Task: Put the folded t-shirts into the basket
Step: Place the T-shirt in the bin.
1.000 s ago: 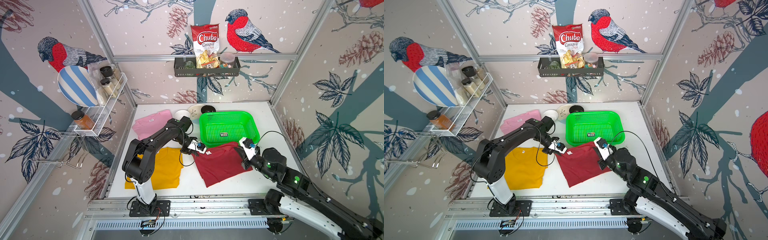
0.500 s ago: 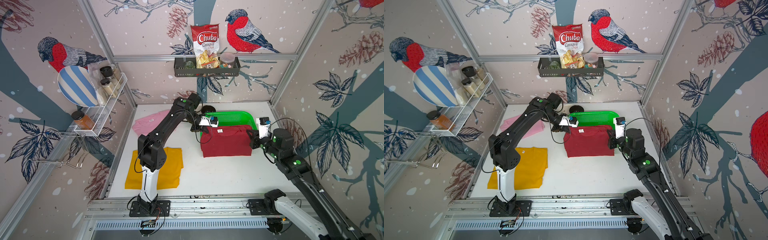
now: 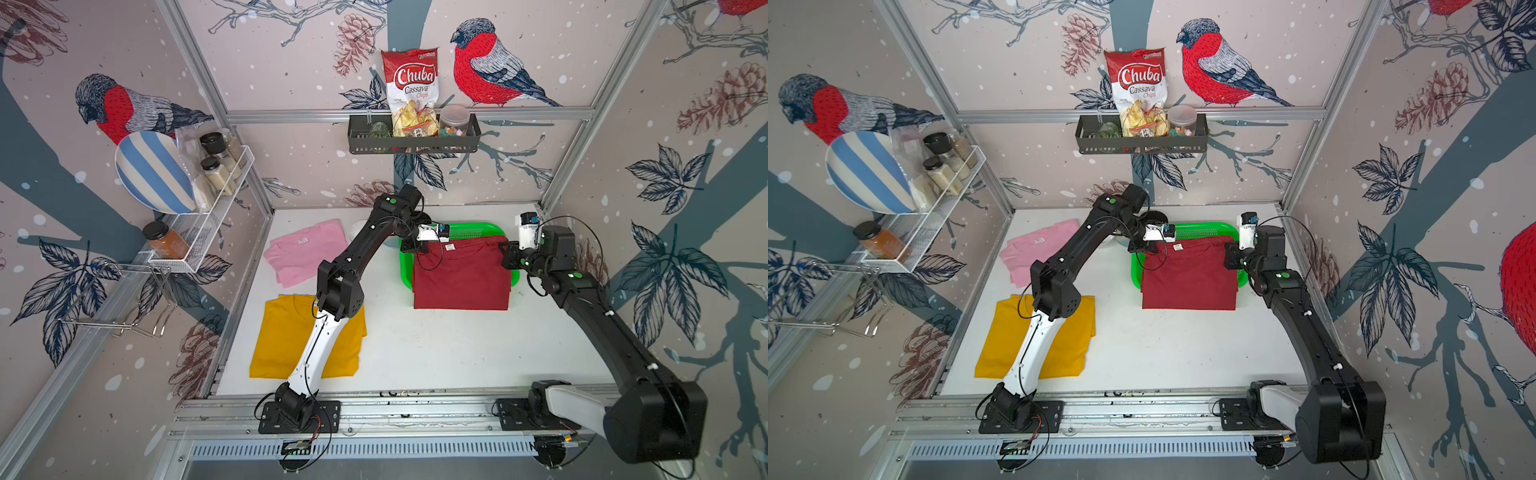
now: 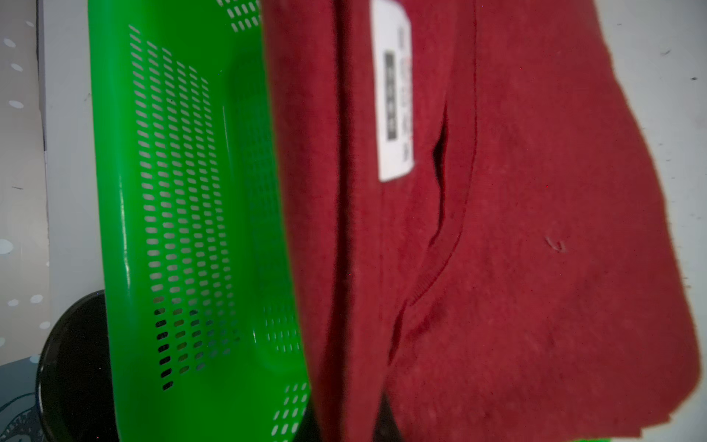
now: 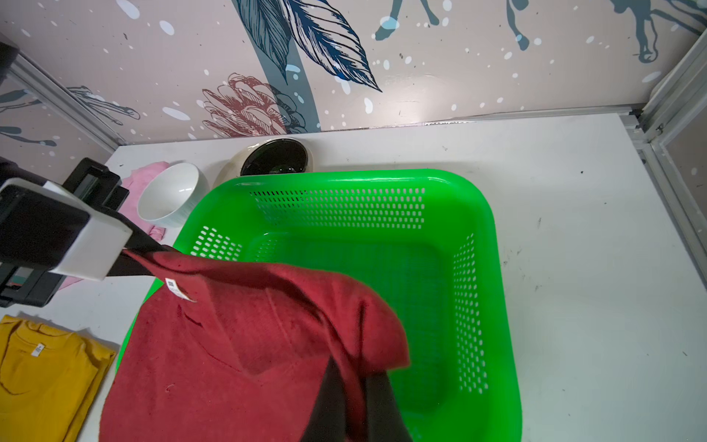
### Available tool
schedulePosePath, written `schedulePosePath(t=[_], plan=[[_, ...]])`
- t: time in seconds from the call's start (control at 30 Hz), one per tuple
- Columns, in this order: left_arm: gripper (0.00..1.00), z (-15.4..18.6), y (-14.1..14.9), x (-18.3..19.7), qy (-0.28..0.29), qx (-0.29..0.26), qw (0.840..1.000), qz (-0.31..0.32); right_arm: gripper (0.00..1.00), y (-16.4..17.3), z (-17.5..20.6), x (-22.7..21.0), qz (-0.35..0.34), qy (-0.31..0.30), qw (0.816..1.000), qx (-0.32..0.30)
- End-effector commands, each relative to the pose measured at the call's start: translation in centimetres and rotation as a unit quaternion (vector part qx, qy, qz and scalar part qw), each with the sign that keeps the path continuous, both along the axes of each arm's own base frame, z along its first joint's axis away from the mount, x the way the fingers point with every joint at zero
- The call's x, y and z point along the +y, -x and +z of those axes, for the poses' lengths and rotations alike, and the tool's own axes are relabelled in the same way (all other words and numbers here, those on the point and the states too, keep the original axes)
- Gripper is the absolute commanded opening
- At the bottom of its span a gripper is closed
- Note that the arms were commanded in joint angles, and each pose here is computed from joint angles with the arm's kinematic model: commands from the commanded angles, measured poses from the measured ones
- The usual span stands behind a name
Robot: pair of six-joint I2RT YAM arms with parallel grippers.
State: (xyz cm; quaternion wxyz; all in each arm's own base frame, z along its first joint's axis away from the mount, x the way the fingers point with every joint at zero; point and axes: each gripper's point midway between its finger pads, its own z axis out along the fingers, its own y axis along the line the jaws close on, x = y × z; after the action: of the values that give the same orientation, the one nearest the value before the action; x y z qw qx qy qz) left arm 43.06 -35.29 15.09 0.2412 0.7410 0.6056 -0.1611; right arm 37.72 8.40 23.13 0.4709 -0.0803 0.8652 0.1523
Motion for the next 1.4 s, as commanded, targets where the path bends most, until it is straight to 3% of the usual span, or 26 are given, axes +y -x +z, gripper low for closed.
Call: schedulePosePath(t=[0.0, 0.43, 0.67, 1.0, 1.27, 1.3, 1.37], plan=[[0.0, -0.1, -2.1, -0.1, -0.003, -0.035, 0.999, 0.024, 0.0, -2.1, 0.1, -0.3, 0.0, 0.013, 1.0, -0.014], [0.0, -2.4, -5.3, -0.4, -0.01, -0.063, 0.995, 0.074, 0.0, -7.7, -3.4, 0.1, -0.002, 0.027, 0.999, 0.026], [0.0, -2.6, -5.4, -0.6, -0.004, -0.058, 0.995, 0.08, 0.0, -8.7, -5.4, 0.0, 0.002, 0.037, 0.998, 0.042], [0.0, -5.1, -4.0, -0.7, -0.008, -0.007, 0.997, 0.082, 0.0, -9.1, -8.8, -0.2, 0.007, 0.032, 0.996, 0.079], [0.0, -5.2, -5.8, -0.6, -0.006, -0.031, 0.992, 0.118, 0.0, -10.7, -10.0, -0.1, -0.007, 0.015, 0.996, 0.091], [0.03, -5.1, -6.2, -0.6, -0.004, -0.036, 0.991, 0.126, 0.03, -10.9, -10.0, -0.1, -0.012, 0.011, 0.996, 0.09], [0.15, -4.8, -7.2, -0.6, 0.002, -0.048, 0.988, 0.147, 0.2, -11.3, -9.9, -0.4, -0.028, 0.007, 0.996, 0.089]])
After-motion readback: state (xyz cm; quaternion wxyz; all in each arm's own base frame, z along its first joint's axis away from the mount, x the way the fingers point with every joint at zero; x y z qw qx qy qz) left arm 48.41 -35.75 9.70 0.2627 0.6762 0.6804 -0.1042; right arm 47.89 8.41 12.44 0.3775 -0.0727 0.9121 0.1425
